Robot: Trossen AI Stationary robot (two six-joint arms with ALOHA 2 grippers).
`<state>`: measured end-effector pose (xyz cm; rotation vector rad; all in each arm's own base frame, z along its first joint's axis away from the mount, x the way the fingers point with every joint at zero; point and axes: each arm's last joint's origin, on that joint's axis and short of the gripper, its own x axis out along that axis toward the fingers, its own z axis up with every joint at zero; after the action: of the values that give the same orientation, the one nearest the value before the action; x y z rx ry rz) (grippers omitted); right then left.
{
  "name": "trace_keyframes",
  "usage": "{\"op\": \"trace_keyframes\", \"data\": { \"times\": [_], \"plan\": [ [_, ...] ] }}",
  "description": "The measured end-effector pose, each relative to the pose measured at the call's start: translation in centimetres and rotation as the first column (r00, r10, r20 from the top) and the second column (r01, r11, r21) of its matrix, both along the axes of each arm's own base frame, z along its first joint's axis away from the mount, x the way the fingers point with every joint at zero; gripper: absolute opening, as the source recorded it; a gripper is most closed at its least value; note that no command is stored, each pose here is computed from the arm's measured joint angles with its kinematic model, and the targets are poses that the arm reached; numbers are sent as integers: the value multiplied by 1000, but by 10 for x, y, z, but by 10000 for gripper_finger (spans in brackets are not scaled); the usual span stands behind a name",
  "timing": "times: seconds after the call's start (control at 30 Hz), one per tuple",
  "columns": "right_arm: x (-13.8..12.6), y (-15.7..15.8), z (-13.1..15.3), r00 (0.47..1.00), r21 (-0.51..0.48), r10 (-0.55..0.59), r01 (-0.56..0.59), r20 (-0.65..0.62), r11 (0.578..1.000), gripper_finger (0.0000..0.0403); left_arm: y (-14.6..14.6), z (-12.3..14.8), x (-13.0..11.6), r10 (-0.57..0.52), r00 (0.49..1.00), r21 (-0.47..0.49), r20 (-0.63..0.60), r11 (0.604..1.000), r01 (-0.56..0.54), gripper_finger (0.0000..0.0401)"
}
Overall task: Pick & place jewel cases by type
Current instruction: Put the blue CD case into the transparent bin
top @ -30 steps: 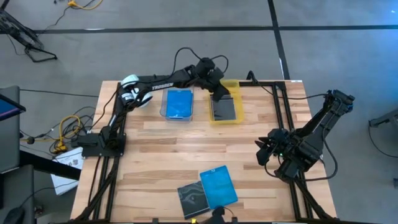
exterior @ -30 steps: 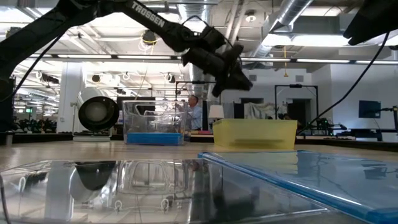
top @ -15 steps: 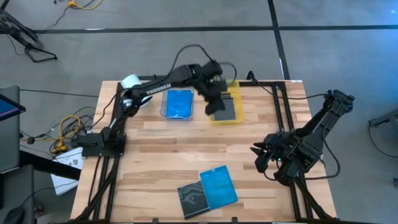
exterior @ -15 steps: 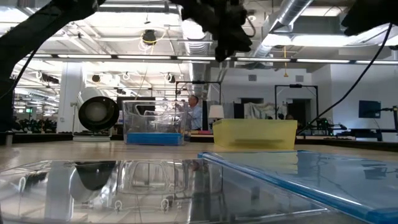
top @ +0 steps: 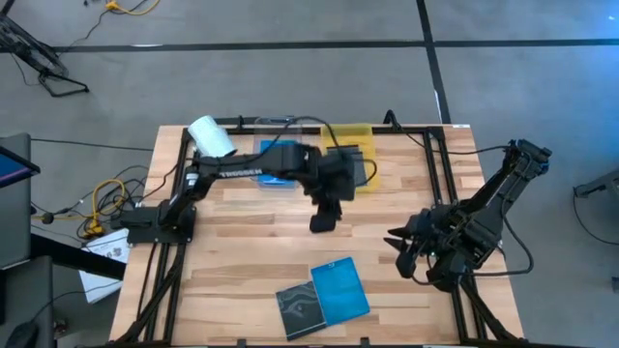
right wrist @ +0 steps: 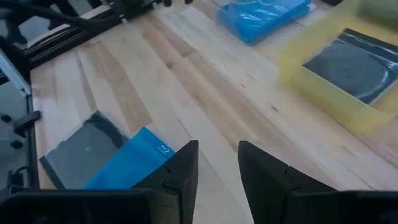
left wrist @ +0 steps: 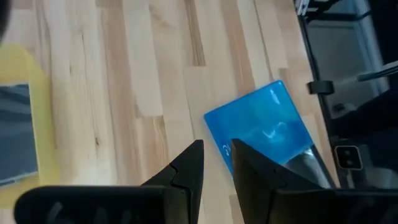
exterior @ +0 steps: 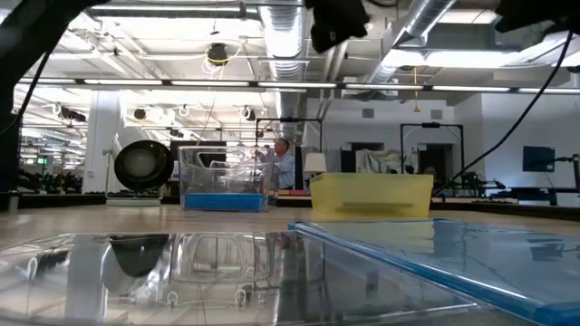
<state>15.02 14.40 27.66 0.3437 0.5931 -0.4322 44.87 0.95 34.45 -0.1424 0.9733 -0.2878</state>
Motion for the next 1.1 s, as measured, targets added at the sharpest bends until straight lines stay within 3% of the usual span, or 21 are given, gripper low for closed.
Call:
{"op": "trace_keyframes", "data": {
  "times": [0.37,0.57,0.77,1.1],
  "plan": [
    [-5,7,1,998,-12,63,-63,1,998,108,-78,18,-21,54,999,160,0,986,-53,73],
    [-5,7,1,997,-29,79,-79,-6,996,108,-106,42,-42,124,987,291,103,945,-149,73],
    [-4,8,1,997,-25,81,-81,1,996,108,-123,70,-69,191,959,310,209,917,-250,73],
    [-2,11,3,993,-44,117,-116,18,992,108,-151,103,-117,237,887,430,396,806,-407,73]
  ]
}}
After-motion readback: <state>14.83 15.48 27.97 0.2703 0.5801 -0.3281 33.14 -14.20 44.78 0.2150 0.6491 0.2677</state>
